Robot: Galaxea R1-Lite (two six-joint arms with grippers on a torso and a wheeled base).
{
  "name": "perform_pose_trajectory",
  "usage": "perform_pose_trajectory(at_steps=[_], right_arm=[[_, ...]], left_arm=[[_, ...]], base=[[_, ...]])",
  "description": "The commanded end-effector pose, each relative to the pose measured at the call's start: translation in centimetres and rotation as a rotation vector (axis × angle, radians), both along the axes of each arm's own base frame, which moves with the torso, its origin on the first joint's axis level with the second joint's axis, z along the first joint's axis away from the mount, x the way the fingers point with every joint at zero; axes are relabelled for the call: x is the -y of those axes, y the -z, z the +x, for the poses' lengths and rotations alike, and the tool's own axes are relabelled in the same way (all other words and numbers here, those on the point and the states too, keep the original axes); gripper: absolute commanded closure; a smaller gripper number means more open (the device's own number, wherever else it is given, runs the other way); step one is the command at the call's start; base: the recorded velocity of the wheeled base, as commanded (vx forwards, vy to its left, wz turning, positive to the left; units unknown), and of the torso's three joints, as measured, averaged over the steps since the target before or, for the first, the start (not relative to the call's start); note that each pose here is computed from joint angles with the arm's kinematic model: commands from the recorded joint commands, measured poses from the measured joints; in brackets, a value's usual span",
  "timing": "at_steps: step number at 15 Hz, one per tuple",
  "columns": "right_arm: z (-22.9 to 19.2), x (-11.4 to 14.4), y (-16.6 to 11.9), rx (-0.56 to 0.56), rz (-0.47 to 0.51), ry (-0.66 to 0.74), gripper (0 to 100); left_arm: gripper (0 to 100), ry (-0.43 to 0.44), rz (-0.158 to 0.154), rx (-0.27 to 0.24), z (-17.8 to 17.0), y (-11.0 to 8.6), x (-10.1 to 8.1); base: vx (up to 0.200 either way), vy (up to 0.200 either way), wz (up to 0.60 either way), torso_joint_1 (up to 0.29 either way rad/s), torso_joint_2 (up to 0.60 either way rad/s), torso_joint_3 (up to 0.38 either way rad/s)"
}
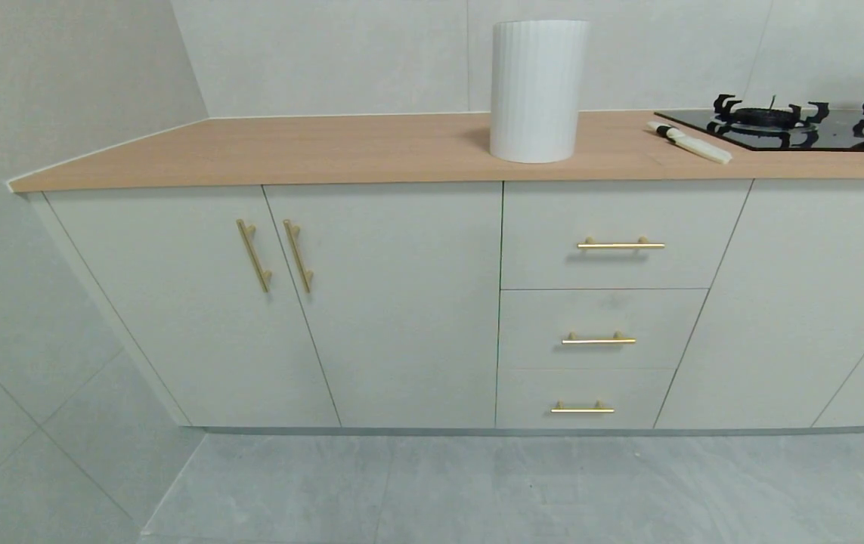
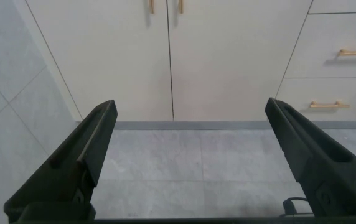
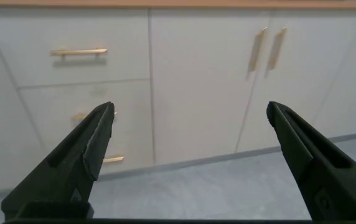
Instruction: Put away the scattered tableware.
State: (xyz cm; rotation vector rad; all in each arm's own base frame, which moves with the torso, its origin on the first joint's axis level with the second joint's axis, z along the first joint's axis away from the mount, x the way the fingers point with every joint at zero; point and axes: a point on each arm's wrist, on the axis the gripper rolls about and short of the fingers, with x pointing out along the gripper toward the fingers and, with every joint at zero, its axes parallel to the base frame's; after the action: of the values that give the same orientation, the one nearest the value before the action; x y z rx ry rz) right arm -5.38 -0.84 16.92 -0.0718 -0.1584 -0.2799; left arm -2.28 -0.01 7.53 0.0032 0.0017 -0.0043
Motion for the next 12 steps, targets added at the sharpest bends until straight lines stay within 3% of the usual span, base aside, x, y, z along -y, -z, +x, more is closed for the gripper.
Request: perform_pose_trajectory(at_steps=[1, 4, 7, 12], right_arm=[[-0.7, -0.2, 1.8, 0.045, -0.002, 0.01, 0], [0.7, -0.2, 3.9, -0.006, 0.023, -0.025, 0], [2.8, -0.6, 7.3, -0.011, 0.0, -0.167, 0], [3.1, -0.8, 8.6, -0.092, 0.033, -0.257, 0]], left_arm=[[0, 0.0, 0.0, 0.0, 0.0, 0.0, 0.0], [0, 0.0, 0.0, 0.0, 0.0, 0.0, 0.0], [0, 0.0, 0.0, 0.0, 0.0, 0.0, 0.0], [0, 0.0, 0.0, 0.0, 0.0, 0.0, 0.0]], base=[[0.0, 0.0, 0.0, 0.0, 0.0, 0.0], [0.0, 0.0, 0.0, 0.0, 0.0, 0.0], [0.0, 0.0, 0.0, 0.0, 0.0, 0.0], [0.0, 0.0, 0.0, 0.0, 0.0, 0.0]])
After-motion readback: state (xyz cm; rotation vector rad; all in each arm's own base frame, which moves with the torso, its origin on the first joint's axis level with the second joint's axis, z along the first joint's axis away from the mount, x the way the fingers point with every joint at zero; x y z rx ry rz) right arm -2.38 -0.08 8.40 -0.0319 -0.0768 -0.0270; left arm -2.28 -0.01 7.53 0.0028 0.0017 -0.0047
